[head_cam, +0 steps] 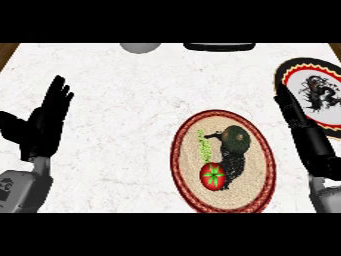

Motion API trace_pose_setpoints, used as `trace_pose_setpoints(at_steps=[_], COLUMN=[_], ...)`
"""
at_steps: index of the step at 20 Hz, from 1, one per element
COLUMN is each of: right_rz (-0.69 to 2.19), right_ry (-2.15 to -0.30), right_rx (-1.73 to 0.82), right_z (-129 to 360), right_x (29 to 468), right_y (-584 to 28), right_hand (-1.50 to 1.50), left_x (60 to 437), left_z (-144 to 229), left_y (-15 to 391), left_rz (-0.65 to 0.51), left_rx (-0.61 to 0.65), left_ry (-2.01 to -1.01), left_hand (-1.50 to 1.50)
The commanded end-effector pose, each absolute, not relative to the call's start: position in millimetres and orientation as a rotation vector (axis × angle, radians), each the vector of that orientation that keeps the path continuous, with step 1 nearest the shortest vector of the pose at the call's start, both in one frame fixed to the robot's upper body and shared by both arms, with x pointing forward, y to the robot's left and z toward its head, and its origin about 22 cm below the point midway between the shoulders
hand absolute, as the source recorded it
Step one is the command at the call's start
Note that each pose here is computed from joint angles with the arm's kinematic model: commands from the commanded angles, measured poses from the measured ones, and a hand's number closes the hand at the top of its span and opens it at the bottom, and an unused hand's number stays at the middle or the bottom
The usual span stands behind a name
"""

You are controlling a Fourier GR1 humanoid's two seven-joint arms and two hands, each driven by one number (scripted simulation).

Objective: Pick the squash from the placemat and place it in the plate

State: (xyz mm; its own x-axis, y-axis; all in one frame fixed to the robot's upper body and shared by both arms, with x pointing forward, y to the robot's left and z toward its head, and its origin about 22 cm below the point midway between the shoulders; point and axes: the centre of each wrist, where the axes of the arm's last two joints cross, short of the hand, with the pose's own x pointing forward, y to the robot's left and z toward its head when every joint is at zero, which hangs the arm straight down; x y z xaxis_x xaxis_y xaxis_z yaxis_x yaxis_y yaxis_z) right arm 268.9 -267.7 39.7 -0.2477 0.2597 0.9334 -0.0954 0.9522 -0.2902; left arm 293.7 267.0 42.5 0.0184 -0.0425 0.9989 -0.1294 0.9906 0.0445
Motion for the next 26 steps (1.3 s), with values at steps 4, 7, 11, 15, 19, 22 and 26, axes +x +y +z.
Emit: trace_pose_setpoints(at_steps=[4,7,11,15,19,22,26], right_rz=[0.365,0.788,1.061,1.285,1.388,1.422,1.400], right_ry=[-1.201,-1.000,-0.941,-0.902,-0.855,-0.754,-0.584], right_rx=[0.169,-0.027,-0.047,-0.121,-0.120,-0.127,-0.025], right_z=[-12,7,60,93,120,128,131], right_x=[274,287,332,371,404,423,439], right_y=[-271,-299,-294,-256,-224,-192,-179], right_hand=[-1.50,-1.50,-1.50,-1.50,-1.50,-1.50,-1.50], left_x=[302,300,301,302,289,300,281], left_z=[83,88,91,87,76,74,71], left_y=[250,224,217,230,243,240,257], left_rz=[-0.270,-0.427,-0.529,-0.518,-0.517,-0.493,-0.481], left_rx=[0.067,-0.031,-0.082,-0.054,-0.030,-0.008,-0.027], left_ry=[-1.764,-1.798,-1.813,-1.796,-1.801,-1.777,-1.769], left_hand=[0.00,0.00,0.00,0.00,0.00,0.00,0.00])
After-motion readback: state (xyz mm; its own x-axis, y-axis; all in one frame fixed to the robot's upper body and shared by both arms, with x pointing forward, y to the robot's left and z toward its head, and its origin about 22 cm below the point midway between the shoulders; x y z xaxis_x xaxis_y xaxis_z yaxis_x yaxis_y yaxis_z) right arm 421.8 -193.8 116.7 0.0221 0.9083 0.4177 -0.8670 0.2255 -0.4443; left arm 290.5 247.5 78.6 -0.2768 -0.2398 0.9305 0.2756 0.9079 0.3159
